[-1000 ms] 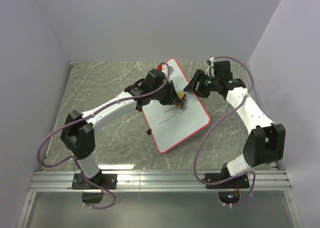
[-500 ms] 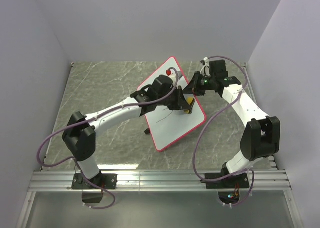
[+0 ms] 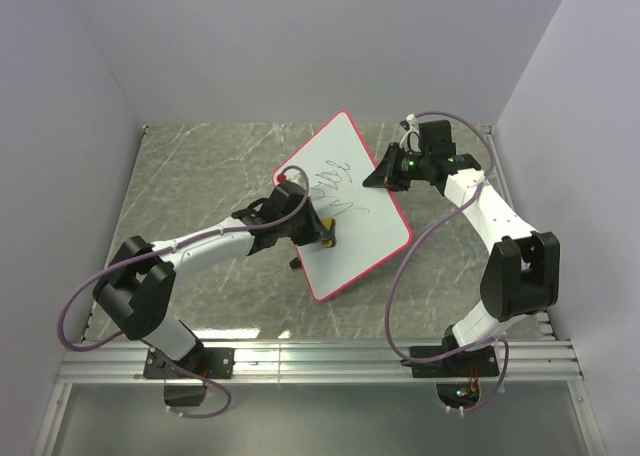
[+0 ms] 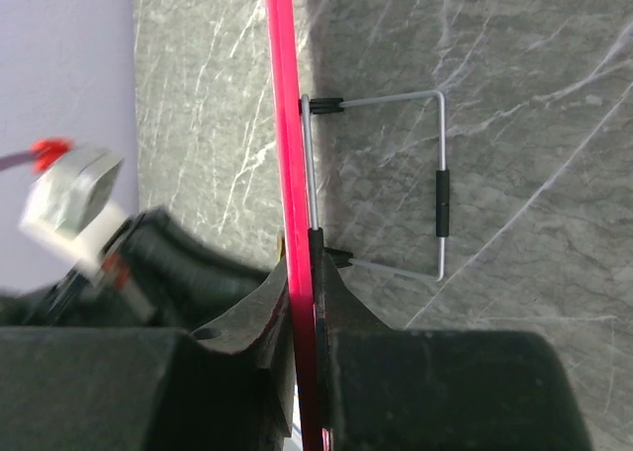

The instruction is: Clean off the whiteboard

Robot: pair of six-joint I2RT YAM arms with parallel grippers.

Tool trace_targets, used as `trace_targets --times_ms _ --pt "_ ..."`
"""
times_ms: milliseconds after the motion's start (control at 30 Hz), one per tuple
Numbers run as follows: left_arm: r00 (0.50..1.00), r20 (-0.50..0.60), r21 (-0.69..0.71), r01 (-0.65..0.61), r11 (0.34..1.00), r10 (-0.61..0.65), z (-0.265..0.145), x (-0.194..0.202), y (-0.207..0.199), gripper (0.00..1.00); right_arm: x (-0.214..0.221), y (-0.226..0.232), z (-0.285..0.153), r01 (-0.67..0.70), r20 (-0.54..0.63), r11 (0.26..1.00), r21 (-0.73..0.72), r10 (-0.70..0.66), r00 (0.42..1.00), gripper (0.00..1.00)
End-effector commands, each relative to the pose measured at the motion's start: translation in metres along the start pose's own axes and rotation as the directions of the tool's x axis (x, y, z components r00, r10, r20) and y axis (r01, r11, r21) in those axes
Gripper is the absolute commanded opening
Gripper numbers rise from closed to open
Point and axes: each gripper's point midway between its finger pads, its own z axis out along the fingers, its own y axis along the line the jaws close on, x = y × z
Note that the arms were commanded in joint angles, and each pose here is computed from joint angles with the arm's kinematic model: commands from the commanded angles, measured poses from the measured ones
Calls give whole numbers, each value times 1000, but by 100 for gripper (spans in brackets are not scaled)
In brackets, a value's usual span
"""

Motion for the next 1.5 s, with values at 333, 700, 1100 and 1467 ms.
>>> trace_targets --times_ms 333,700,1100,1467 --pt "982 -74 -412 129 902 -174 -12 68 144 0 12 3 -2 -41 -19 999 31 42 999 0" --pt "997 -83 -208 -18 978 1 7 28 57 0 18 6 -4 -37 -21 999 24 38 999 0" --pt "956 -179 162 -204 966 232 30 24 -145 0 30 -2 0 -32 -52 998 46 35 998 0" --pt "946 -230 145 -197 970 227 38 29 -113 0 27 -1 -1 -37 -33 998 48 38 999 0"
